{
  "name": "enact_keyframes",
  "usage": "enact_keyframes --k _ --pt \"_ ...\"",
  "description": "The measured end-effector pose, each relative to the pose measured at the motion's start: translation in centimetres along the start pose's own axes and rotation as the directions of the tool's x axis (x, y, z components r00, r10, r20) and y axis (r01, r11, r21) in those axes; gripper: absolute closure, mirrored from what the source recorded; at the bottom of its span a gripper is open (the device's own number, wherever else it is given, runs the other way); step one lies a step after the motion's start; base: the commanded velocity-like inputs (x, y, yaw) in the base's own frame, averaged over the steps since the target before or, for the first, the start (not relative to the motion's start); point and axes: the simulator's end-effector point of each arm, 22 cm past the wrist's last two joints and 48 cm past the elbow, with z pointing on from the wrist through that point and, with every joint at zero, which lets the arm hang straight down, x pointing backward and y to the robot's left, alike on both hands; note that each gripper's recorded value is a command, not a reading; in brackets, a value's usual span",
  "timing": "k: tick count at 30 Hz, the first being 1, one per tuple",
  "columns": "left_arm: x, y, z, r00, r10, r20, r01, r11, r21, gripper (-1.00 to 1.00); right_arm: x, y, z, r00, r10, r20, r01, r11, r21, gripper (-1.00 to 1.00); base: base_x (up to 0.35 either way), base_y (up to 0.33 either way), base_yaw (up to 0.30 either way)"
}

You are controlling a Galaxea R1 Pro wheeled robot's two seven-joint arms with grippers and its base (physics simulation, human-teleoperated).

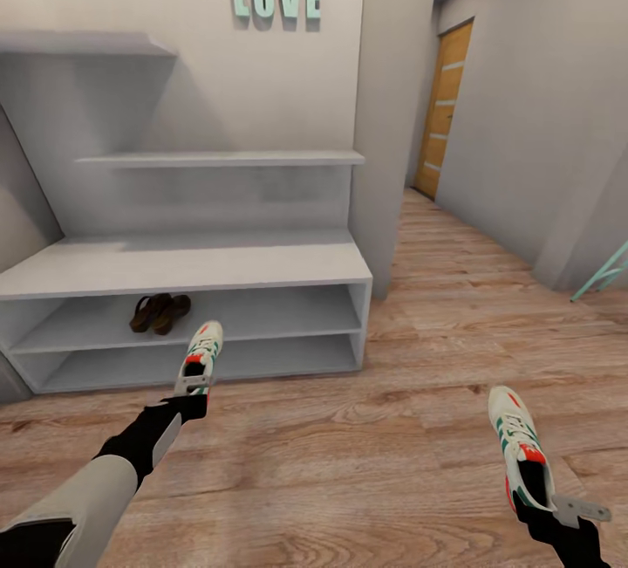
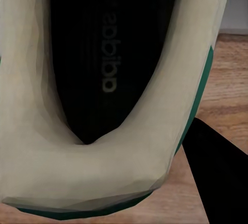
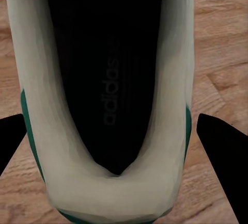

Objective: Pick up the two gym shoes and the two sandals from the corridor floor and place them onto the hallstand (shoe rack) in the corridor, making sure they are on the rack and not on the floor. Arrange them so the two gym shoes are next to each other and the two sandals are next to each other.

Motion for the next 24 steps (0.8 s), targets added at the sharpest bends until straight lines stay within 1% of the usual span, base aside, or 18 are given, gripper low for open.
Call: enact_keyframes --k 9,20,24 --pt "2.3 -0.1 1.5 1.000 0.001 -0.011 -0.001 1.000 0.000 1.00 2.5 0.1 0.8 1.000 -0.006 -0.010 0.006 1.000 0.002 1.00 0.000 0.000 0.000" --pt "2.5 -0.3 1.6 1.000 -0.001 -0.014 0.001 1.000 0.003 1.00 2.6 0.1 0.8 1.000 -0.011 -0.011 0.011 1.000 0.000 1.00 0.004 -0.001 0.000" --pt "2.4 -0.3 1.6 1.000 -0.001 -0.013 0.001 1.000 0.003 1.00 2.5 0.0 0.8 1.000 -0.012 -0.010 0.012 1.000 0.001 1.00 0.182 -0.086 0.000"
